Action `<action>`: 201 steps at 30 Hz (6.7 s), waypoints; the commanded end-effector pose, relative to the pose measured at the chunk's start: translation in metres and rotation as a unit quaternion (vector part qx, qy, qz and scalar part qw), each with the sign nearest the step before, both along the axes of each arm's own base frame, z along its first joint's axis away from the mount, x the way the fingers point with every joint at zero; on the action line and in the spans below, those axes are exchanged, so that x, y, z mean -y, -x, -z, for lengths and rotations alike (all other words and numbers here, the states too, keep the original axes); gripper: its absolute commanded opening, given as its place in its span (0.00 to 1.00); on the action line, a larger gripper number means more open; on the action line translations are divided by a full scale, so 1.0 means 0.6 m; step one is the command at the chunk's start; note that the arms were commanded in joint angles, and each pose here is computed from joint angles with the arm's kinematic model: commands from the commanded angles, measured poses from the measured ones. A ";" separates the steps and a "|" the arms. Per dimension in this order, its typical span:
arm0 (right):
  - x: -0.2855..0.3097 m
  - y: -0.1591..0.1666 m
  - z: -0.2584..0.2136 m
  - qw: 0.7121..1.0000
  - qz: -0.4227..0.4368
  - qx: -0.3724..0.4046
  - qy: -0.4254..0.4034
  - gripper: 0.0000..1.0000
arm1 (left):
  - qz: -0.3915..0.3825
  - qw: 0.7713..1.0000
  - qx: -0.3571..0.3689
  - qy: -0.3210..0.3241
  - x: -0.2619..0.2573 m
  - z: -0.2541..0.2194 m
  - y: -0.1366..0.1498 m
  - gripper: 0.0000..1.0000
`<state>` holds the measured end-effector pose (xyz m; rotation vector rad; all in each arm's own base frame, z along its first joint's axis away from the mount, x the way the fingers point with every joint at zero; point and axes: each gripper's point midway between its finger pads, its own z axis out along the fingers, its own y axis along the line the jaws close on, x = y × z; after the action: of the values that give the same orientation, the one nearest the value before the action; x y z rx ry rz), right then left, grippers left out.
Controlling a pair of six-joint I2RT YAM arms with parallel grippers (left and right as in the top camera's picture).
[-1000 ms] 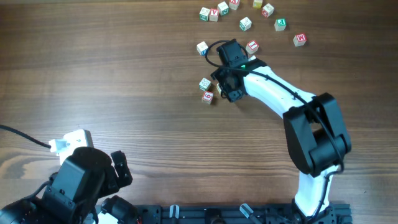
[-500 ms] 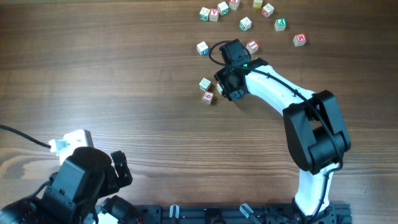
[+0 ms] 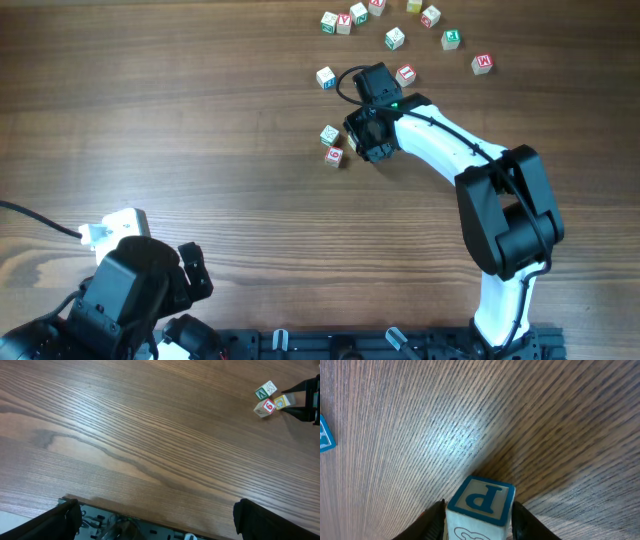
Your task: Form a circle
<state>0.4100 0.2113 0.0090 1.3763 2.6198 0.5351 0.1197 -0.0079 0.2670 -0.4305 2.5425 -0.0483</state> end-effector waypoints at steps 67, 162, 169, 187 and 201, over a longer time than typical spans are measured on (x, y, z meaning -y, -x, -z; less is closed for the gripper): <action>0.017 0.001 0.012 0.996 0.055 -0.047 -0.047 0.55 | -0.007 1.000 0.000 0.004 -0.001 0.001 0.001 1.00; 0.082 0.011 -0.028 0.996 -0.006 -0.058 0.073 0.69 | -0.007 1.000 0.000 0.004 -0.001 0.001 0.001 1.00; 0.080 0.015 -0.021 0.995 -0.038 -0.054 0.080 0.11 | -0.007 1.000 0.000 0.004 -0.001 0.001 0.001 1.00; 0.050 0.121 0.019 0.985 0.006 -0.166 0.056 0.04 | -0.007 1.000 0.000 0.004 -0.001 0.001 0.001 1.00; 0.002 0.083 0.012 0.991 -0.097 -0.093 0.017 0.05 | -0.007 1.000 0.000 0.004 -0.001 0.001 0.001 1.00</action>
<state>0.3629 0.2069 0.0053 1.2641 2.8876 0.3902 0.1197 -0.0079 0.2670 -0.4305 2.5425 -0.0483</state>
